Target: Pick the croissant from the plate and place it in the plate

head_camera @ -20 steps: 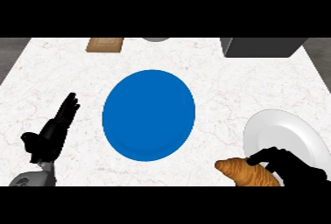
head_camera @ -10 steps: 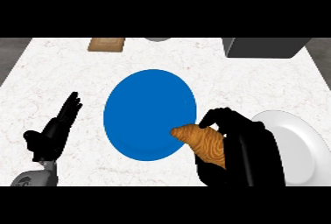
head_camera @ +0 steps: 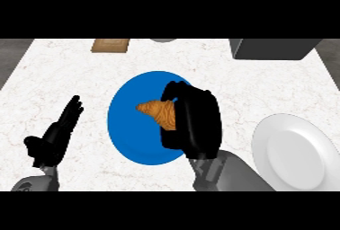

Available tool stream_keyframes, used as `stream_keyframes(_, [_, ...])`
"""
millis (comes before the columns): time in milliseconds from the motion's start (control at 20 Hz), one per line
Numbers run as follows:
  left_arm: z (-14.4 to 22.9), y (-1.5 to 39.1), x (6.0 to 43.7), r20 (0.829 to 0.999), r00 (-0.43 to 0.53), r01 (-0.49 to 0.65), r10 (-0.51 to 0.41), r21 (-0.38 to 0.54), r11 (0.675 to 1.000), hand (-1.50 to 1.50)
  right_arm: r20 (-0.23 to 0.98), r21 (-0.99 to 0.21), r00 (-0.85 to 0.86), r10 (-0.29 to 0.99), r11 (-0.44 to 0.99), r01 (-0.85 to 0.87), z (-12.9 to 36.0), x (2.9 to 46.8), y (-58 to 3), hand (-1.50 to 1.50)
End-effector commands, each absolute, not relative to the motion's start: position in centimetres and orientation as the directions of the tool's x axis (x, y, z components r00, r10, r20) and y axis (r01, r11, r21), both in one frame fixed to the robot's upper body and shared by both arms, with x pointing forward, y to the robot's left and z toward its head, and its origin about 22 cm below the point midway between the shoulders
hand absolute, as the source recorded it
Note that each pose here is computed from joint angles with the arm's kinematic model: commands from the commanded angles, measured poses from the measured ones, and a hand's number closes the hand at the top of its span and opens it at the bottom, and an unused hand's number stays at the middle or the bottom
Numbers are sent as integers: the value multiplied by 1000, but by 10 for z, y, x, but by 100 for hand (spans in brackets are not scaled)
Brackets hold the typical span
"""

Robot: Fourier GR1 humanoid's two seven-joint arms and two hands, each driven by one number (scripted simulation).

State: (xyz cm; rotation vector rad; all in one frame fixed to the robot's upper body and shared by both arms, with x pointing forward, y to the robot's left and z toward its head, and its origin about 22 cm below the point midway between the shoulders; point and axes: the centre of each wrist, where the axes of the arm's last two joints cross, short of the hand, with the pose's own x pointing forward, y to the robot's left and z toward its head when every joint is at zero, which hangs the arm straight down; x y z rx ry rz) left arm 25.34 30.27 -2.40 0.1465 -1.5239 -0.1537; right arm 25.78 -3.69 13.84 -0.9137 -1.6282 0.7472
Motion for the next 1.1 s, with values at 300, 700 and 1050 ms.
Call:
stream_keyframes(300, [-23,281,254,985,31,39,-171,169,985,0,680,-703,-32,733,663,255,98,292,-6,150])
stream_keyframes(700, [-22,278,270,979,31,49,-201,199,979,0,717,-688,95,691,679,255,73,330,0,-150])
stream_keyframes(1050, [-17,290,255,981,53,17,-186,185,983,0,886,-419,-23,464,820,391,91,328,-11,-150])
